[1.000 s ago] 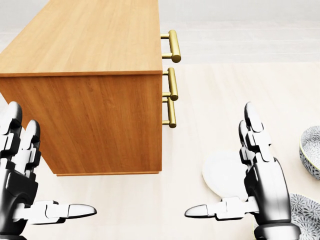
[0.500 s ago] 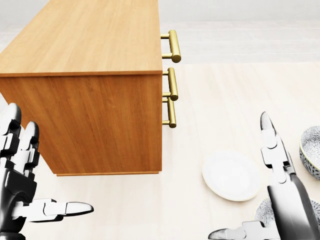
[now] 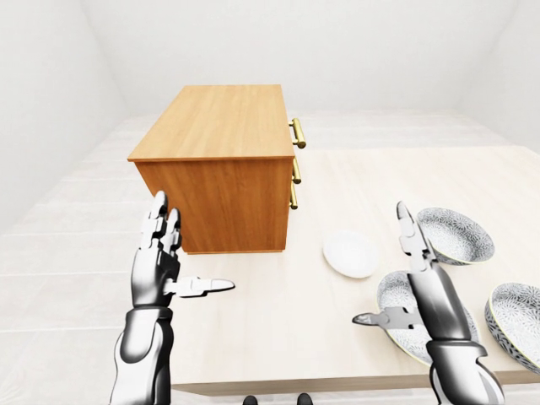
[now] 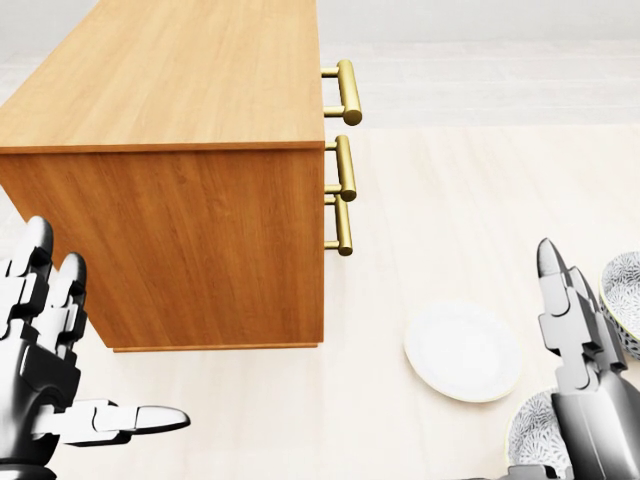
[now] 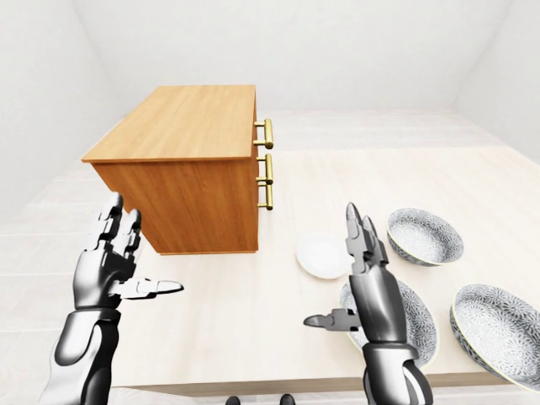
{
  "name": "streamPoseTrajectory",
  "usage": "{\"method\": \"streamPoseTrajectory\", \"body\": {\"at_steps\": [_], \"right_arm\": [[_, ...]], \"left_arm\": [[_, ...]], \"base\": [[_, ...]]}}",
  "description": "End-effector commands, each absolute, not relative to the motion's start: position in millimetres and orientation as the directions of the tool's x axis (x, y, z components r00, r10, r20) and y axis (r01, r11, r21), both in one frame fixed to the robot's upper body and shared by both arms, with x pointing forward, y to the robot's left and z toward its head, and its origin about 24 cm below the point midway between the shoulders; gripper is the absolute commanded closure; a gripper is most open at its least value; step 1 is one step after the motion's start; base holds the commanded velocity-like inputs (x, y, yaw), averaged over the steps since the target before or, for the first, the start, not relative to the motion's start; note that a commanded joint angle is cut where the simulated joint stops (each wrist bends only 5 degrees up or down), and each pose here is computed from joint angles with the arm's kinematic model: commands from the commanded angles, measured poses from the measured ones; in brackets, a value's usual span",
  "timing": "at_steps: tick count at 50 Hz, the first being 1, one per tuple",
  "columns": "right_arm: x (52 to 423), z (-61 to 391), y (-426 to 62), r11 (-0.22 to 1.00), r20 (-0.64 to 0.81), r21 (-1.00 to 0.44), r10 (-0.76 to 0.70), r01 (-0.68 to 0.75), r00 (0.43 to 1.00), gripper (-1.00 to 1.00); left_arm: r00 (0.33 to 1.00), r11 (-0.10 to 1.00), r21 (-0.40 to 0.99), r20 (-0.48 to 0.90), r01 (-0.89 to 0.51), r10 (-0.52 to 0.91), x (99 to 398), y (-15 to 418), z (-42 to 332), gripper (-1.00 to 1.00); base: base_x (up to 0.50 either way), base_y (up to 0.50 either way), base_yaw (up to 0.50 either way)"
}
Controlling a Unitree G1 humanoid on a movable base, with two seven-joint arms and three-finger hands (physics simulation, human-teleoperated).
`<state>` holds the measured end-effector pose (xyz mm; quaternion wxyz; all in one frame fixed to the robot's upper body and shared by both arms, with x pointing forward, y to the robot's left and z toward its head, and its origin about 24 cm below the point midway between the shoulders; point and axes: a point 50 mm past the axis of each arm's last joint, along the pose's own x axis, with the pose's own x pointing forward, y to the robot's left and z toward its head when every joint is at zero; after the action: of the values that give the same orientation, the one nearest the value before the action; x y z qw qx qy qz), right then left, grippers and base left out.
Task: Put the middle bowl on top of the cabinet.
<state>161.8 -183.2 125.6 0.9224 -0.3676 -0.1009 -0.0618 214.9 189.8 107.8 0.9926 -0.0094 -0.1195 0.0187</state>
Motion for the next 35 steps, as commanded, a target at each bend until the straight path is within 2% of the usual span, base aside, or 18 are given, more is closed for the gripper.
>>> {"method": "streamPoseTrajectory", "body": {"at_steps": [1, 7, 14, 26, 35], "right_arm": [[156, 127, -185, 0.695, 0.228, -0.694, -0.038, 0.189, 0.973, -1.00], [153, 125, -187, 0.684, 0.213, -0.706, -0.043, 0.184, 0.976, -1.00], [148, 94, -194, 0.641, 0.077, -0.757, -0.110, 0.130, 0.991, -1.00], [133, 74, -214, 0.532, -0.034, -0.841, -0.233, 0.098, 0.972, -1.00], [121, 78, -222, 0.533, -0.070, -0.840, -0.285, 0.097, 0.956, -1.00]], "left_arm": [[0.977, 0.999, -0.029, 0.211, -0.027, 0.033, 216, 189, 101, -1.00], [0.976, 0.999, -0.028, 0.213, -0.033, 0.038, 217, 190, 102, -1.00], [0.978, 0.999, -0.028, 0.205, -0.031, 0.037, 218, 189, 100, -1.00], [0.979, 0.999, -0.020, 0.201, -0.030, 0.034, 218, 188, 100, -1.00], [0.979, 0.999, -0.025, 0.202, -0.031, 0.035, 219, 189, 100, -1.00]], "base": [[0.00, 0.00, 0.00], [0.00, 0.00, 0.00], [0.00, 0.00, 0.00], [0.00, 0.00, 0.00], [0.00, 0.00, 0.00]]}}
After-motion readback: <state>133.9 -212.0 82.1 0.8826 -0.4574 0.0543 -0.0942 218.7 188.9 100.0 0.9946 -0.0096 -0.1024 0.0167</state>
